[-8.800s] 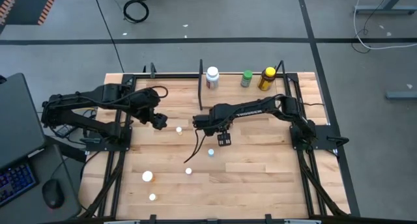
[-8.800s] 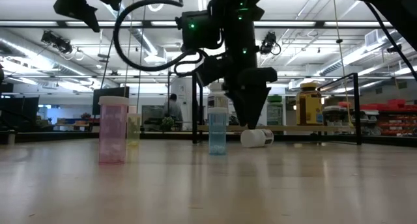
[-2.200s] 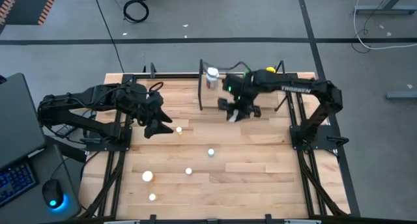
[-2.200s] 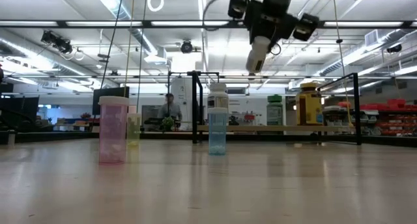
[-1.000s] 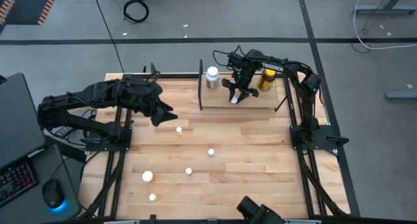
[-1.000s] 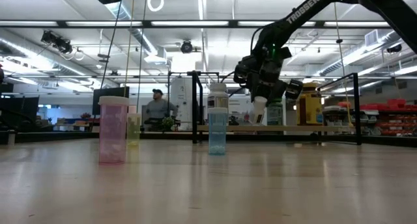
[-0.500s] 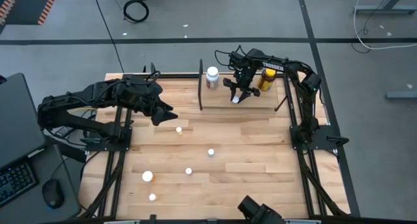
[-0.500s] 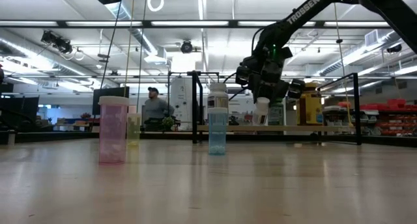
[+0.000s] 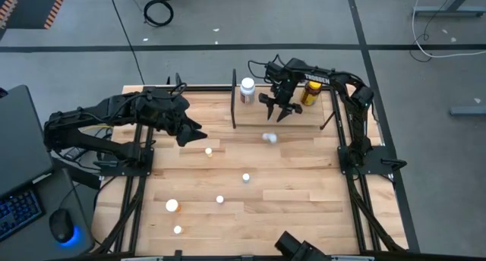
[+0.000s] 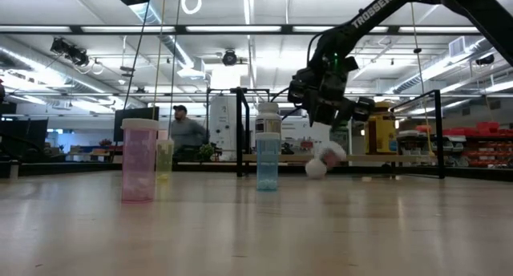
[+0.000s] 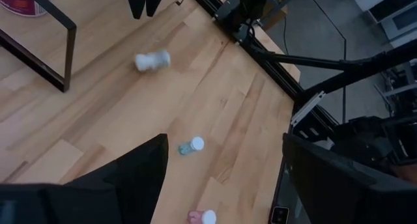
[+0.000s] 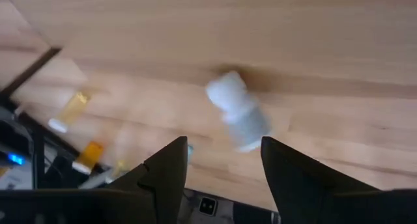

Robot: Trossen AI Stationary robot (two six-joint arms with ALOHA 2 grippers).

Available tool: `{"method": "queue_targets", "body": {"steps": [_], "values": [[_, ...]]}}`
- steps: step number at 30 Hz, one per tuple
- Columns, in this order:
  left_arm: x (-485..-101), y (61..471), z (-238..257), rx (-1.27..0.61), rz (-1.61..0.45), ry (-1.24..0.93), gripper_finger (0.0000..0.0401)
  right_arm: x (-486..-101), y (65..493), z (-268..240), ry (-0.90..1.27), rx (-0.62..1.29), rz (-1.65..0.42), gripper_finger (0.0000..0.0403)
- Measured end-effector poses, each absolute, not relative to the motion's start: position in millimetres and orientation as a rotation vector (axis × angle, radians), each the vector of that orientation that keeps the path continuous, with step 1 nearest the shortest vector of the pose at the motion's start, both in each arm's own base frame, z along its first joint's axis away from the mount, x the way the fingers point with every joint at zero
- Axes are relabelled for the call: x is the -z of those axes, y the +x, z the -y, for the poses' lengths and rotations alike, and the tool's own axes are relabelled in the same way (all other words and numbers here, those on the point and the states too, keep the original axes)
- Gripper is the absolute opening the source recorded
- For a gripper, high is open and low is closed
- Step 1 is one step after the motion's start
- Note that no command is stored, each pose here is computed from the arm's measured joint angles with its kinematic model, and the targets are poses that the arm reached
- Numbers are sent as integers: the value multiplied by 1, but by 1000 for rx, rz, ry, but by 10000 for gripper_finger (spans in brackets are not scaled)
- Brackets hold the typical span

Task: Pick and place medicine bottles onto shelf by color
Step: Put the small white bottle pill bottle on the shelf, then put the blue pill bottle on the shelf

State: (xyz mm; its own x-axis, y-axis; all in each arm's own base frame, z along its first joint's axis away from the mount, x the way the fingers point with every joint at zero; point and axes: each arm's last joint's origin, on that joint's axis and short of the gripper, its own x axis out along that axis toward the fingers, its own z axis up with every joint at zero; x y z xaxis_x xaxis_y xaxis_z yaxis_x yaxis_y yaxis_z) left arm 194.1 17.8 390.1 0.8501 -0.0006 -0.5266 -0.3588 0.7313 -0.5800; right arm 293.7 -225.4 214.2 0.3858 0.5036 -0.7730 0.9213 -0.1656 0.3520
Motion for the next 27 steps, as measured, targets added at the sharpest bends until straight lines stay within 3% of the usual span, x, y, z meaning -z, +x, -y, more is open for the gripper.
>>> {"method": "queue_targets", "body": {"steps": [8, 15, 21, 27], "values": [[-390, 194, -17, -189, -534, -735, 306, -243, 294, 206, 1618, 577, -1218, 203], [-390, 194, -17, -186, -535, -726, 306, -294, 288, 165, 1244, 565, -1154, 203], [-390, 194, -17, -186, -535, -725, 306, -327, 290, 107, 771, 290, -1159, 203], [-390, 194, -20, -296, -497, -769, 306, -331, 306, 58, 438, 73, -1160, 203]]}}
